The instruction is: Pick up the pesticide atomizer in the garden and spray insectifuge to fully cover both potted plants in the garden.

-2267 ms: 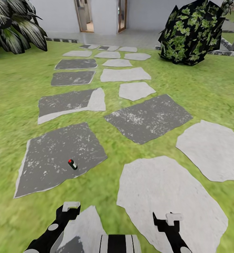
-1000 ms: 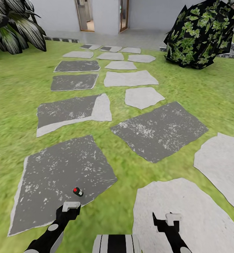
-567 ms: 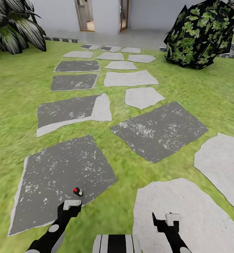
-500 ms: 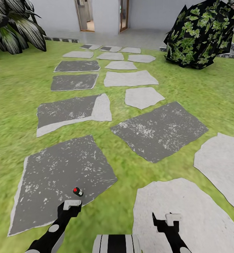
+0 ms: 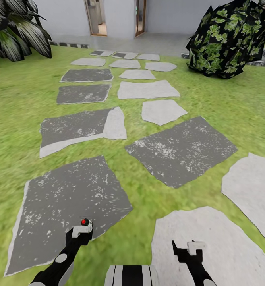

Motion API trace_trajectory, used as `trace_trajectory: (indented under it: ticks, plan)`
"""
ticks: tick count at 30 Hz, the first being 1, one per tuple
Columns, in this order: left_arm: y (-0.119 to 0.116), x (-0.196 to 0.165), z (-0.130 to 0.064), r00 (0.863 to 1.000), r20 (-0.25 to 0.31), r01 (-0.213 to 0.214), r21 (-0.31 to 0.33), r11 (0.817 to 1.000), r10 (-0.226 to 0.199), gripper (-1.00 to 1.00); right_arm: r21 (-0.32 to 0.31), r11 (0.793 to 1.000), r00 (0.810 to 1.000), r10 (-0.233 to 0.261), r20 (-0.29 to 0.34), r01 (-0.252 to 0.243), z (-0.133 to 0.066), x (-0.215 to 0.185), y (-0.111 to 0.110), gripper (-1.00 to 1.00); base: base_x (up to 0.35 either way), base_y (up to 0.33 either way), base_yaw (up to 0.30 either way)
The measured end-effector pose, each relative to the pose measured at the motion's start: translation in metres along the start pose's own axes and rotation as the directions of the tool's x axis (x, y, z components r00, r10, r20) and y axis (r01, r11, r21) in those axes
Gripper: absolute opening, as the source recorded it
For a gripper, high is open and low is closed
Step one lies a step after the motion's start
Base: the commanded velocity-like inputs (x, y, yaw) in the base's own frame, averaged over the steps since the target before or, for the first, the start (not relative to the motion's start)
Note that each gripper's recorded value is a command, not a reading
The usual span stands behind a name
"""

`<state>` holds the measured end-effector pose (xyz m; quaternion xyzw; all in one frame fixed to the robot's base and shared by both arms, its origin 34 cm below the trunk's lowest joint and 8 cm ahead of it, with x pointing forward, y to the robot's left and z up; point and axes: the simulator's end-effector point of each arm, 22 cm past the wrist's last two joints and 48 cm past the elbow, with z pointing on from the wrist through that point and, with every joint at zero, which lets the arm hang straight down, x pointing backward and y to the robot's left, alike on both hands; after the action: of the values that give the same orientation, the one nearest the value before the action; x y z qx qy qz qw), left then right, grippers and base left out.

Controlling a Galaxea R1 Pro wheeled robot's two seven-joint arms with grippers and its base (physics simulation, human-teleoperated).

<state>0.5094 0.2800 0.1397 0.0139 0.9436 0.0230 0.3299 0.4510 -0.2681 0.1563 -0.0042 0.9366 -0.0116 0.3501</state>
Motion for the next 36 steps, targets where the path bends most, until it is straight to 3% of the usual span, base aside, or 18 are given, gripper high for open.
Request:
trace_trajectory:
  ticks: [24, 36]
  plan:
    - [0.0001, 0.0000, 0.0000, 1.000, 0.000, 0.001, 0.000, 1.000, -0.001, 1.00, 0.000, 1.000, 1.000, 0.000, 0.001, 0.000, 0.0002, -0.0006, 0.0001, 1.00, 0.038, 0.000, 0.001]
    - [0.0000, 0.0000, -0.0001, 1.000, 0.000, 0.000, 0.000, 1.000, 0.000, 1.00, 0.001, 1.000, 1.000, 0.001, 0.001, -0.001, 0.0001, -0.0007, -0.0002, 1.00, 0.115, -0.163, 0.213]
